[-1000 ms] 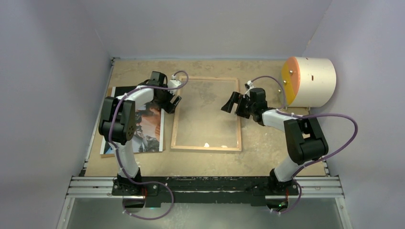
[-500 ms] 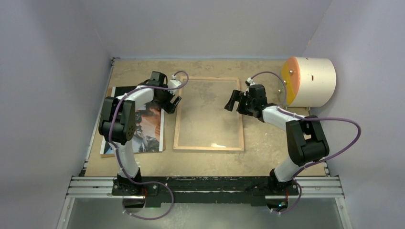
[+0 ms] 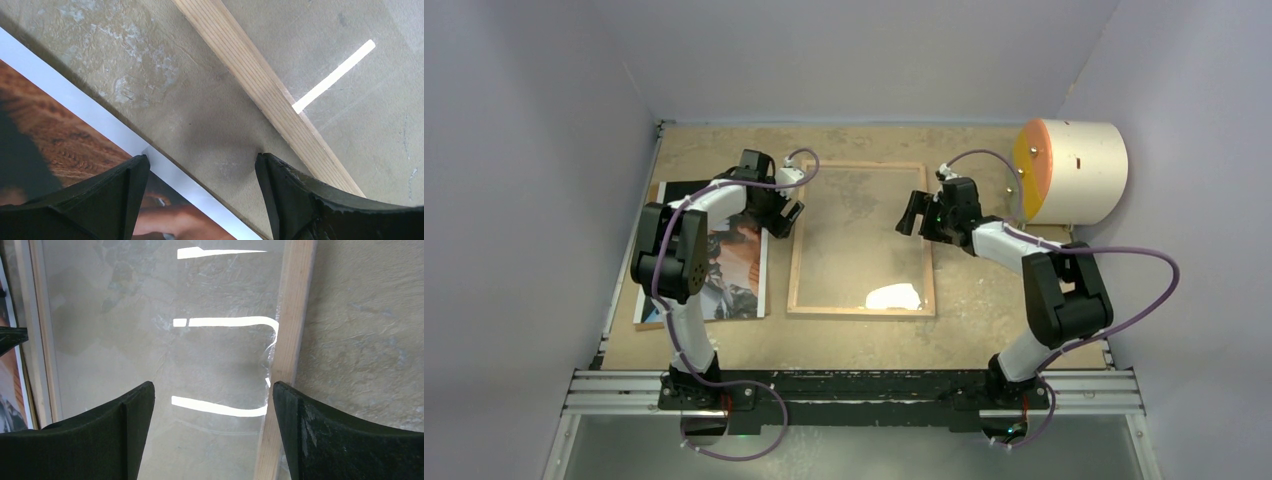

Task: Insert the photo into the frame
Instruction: Place the photo frame item in the photo frame, then pick up the photo at the center of the board.

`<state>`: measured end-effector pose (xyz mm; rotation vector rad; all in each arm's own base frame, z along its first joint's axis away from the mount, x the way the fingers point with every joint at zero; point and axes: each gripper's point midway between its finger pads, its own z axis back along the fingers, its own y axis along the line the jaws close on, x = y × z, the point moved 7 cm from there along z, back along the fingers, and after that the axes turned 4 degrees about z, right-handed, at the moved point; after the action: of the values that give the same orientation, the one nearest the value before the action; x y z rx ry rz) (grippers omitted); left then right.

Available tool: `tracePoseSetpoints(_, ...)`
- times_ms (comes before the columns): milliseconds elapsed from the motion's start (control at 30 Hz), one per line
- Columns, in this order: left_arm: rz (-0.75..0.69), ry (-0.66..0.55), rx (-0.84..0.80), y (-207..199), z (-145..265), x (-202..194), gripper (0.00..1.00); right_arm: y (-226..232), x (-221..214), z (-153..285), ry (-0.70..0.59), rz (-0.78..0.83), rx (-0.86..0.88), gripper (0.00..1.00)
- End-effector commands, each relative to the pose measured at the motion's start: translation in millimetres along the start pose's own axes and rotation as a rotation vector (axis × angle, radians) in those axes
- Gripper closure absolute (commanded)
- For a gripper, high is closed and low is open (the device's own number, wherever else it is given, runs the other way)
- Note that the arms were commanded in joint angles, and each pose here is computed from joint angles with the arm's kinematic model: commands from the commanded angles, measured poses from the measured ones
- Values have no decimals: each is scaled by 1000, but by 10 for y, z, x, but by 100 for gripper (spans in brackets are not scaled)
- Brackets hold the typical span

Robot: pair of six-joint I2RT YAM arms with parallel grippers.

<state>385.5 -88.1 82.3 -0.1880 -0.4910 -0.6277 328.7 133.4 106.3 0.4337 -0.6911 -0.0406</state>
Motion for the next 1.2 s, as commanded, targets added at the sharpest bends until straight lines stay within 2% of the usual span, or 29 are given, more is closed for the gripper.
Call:
tracePoseSetpoints(0, 32, 104, -82, -170, -97, -265, 16, 74, -29, -22, 11, -3, 36, 14)
tracePoseSetpoints(333, 37, 102, -82, -168, -107, -257, 16, -27, -212, -137, 78, -36, -6, 17)
tracePoseSetpoints(700, 37, 103, -82, -168, -109, -259, 16, -31, -224, -223, 100, -35, -36, 18)
tracePoseSetpoints(900, 34, 91, -82, -161, -61, -196, 16, 189, 52, -92, 41, -1, 3, 17)
tracePoseSetpoints(1067, 55, 65, -115, -147, 45, -101, 16, 523, 408, 93, -46, 39, 68, 14)
tracePoseSetpoints(1167, 37, 72, -115, -232, -15, -108, 16, 700, 480, 168, -59, 56, 88, 12)
